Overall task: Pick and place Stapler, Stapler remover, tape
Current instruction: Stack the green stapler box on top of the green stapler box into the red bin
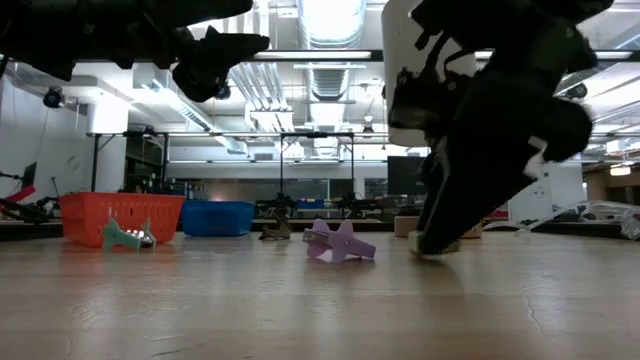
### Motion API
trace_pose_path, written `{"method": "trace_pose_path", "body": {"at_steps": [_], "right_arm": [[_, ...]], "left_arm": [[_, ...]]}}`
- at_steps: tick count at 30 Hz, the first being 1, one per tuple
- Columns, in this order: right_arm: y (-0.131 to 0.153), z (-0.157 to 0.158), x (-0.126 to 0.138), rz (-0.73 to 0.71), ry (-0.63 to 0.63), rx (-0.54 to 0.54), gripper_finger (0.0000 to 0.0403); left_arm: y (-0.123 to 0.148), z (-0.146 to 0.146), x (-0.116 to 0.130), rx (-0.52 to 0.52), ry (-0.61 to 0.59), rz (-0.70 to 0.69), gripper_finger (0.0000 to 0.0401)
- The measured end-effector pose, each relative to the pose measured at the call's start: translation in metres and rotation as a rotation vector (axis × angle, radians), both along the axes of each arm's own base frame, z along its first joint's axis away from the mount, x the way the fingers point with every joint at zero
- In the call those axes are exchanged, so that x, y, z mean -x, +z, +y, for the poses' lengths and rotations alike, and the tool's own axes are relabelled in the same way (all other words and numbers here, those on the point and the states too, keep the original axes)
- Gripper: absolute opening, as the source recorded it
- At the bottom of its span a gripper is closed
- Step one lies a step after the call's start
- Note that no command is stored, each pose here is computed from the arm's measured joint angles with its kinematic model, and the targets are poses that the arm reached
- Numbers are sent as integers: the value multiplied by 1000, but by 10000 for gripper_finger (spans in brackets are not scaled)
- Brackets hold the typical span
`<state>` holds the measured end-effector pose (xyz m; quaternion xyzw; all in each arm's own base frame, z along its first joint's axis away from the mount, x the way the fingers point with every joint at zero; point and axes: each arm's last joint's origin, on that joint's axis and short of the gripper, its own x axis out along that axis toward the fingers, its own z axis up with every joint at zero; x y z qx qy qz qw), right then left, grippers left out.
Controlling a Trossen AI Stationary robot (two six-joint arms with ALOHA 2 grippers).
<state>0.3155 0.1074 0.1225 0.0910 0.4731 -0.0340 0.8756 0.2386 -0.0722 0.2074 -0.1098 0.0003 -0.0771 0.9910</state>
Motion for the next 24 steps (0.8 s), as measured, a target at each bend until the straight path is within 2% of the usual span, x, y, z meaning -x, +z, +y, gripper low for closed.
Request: {"method": "trace_pose_path", "body": {"at_steps": [6,15,21,24], "right_arm": [[19,2,13,55,-30,-86,245],[55,33,39,60,19,-291,233],[79,56,69,89,-30,-406,243],[87,68,88,109,-79,-425,243]], "left_arm": [[0,0,0,0,0,0,213],[0,0,0,0,0,0,213],[0,0,0,0,0,0,213],[0,0,0,0,0,-1,213]]}}
